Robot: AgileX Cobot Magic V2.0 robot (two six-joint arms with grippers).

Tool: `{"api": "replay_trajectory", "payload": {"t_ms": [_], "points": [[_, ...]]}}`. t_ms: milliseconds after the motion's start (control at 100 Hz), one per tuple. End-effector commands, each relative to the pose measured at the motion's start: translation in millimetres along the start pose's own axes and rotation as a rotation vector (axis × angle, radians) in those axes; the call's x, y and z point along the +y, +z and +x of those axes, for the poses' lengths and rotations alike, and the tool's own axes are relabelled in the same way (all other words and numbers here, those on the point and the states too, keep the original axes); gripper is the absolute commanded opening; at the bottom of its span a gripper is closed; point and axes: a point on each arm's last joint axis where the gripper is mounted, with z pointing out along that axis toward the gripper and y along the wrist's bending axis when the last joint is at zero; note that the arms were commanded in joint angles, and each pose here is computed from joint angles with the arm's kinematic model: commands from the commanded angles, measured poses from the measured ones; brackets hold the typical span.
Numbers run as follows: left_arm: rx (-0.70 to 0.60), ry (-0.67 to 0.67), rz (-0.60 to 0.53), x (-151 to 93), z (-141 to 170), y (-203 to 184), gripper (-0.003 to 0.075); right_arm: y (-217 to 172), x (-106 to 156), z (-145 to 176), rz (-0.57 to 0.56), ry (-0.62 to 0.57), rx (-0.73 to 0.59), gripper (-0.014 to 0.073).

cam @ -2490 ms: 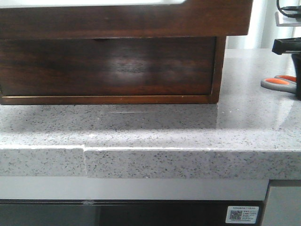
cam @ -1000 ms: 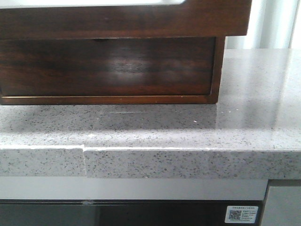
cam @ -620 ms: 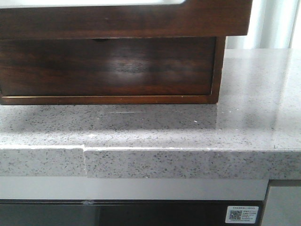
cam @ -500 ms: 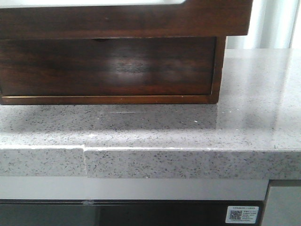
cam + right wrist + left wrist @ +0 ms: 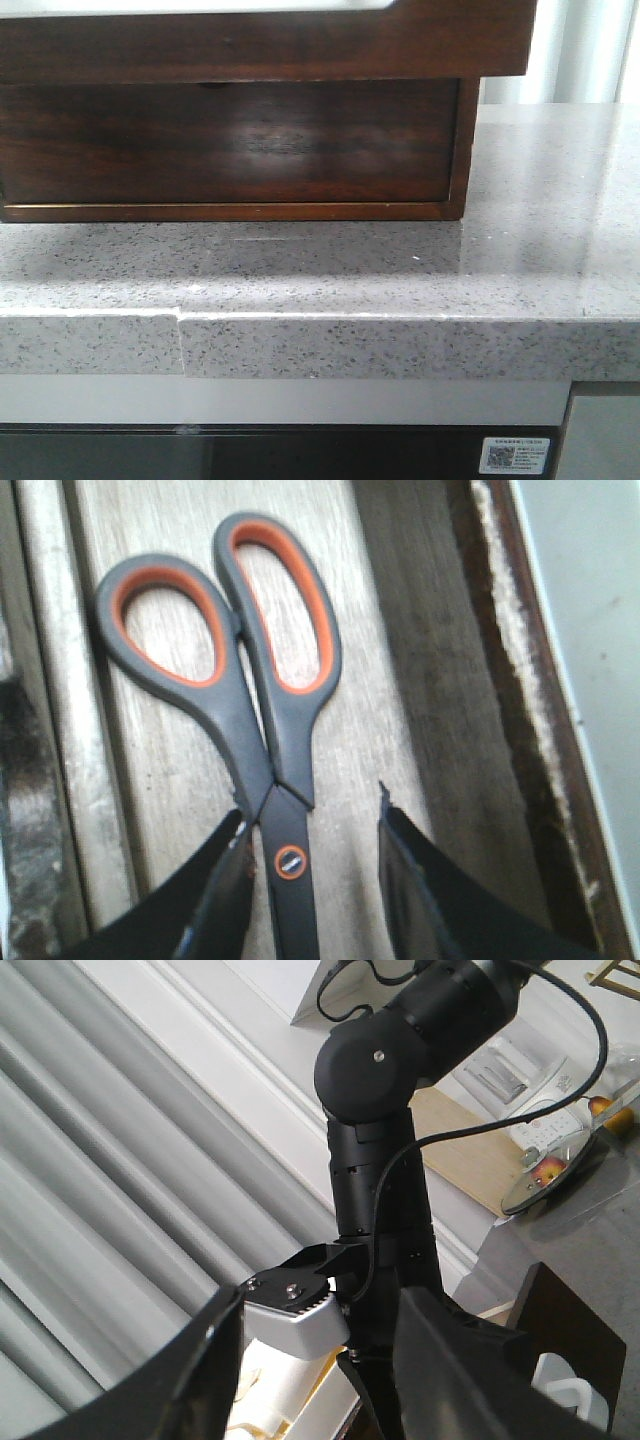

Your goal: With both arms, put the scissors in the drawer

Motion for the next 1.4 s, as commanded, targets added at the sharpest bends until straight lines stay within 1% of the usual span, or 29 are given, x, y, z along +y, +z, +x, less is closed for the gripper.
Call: {"api": "replay_trajectory", "payload": {"t_ms": [0,30,80,140,190,200,210,280,380,440,510,600,680,820,890,980,1030,1090,1100,1240,1290,1390], "points": [[-0.063,-0.049,-0.033,9.1,-11.0,1.8,0.0324,-29.2,-5.8,-7.3,0.068,0.02,-0.071,0.0274],[-0.066,-0.047,-0.036,9.3,-11.9,1.1,0.0324,-31.5,-5.2,-6.8,0.065,0.029,-0.069,0.0258],[-0.067,-0.044,-0.04,9.6,-12.9,-0.1,0.0316,-38.3,-4.8,-6.7,0.071,0.043,-0.077,0.0201],[-0.076,-0.04,-0.049,10.3,-15.9,-3.1,0.0289,-49.4,-4.2,-6.9,0.084,0.043,-0.094,0.0076],[-0.08,-0.047,-0.049,10.2,-18.4,-5.9,0.0253,-59.7,-3.8,-7.1,0.099,0.042,-0.113,-0.004],[-0.078,-0.048,-0.051,10.3,-18.8,-6.8,0.0233,-62.8,-3.7,-7.3,0.105,0.041,-0.12,-0.0071],[-0.077,-0.05,-0.052,10.4,-19.0,-7.3,0.0233,-64.3,-3.8,-7.5,0.109,0.041,-0.125,-0.0082],[-0.062,-0.081,-0.068,11.2,-21.2,-12.7,0.0158,-80.6,-2.8,-7.5,0.134,0.039,-0.156,-0.0057],[-0.045,-0.092,-0.078,10.6,-25.3,-21.9,0.0038,-104.9,0.6,-7.3,0.155,0.059,-0.211,-0.0057],[-0.041,-0.091,-0.077,9.2,-28.4,-27.8,-0.0021,-121.2,3.5,-6.0,0.169,0.08,-0.246,-0.0057],[-0.037,-0.112,-0.077,6.1,-29.5,-34.2,-0.0019,-139.4,8.1,-4.7,0.176,0.093,-0.294,-0.0057],[-0.026,-0.179,-0.089,0.1,-25.9,-41.2,-0.0019,-159.7,15.1,-0.4,0.196,0.102,-0.356,-0.0057],[-0.012,-0.23,-0.104,-6.7,-21.1,-48.9,-0.0019,-181.7,23.8,8.1,0.241,0.104,-0.422,-0.0057],[0.053,-0.341,-0.182,-13.0,-9.4,-61.9,-0.0019,-203.6,43.6,31.1,0.306,0.115,-0.512,-0.0057],[0.09,-0.398,-0.226,-15.7,-2.6,-67.8,-0.0019,-208.4,56.3,46.1,0.328,0.13,-0.548,-0.0057],[0.124,-0.449,-0.274,-18.8,4.7,-74.0,-0.0019,-206.8,74.3,67.9,0.335,0.162,-0.576,-0.0057],[0.156,-0.495,-0.315,-19.3,10.6,-77.2,-0.0019,-211.2,86.3,82.3,0.36,0.18,-0.622,-0.0057],[0.188,-0.53,-0.345,-22.0,17.5,-80.0,-0.0019,-206.5,101.1,100.2,0.372,0.2,-0.658,-0.0057],[0.193,-0.533,-0.35,-22.2,18.2,-80.6,-0.0019,-210.3,103.7,103.2,0.387,0.202,-0.68,-0.0057],[0.223,-0.546,-0.345,-30.0,27.2,-82.3,-0.0019,-200.5,139.0,147.8,0.431,0.252,-0.776,-0.0057],[0.231,-0.548,-0.344,-31.5,29.1,-82.4,-0.0019,-191.4,152.4,163.9,0.416,0.281,-0.785,-0.0057],[0.251,-0.552,-0.344,-34.4,33.4,-82.9,-0.0019,-178.1,175.6,191.3,0.4,0.298,-0.795,-0.0057]]}}
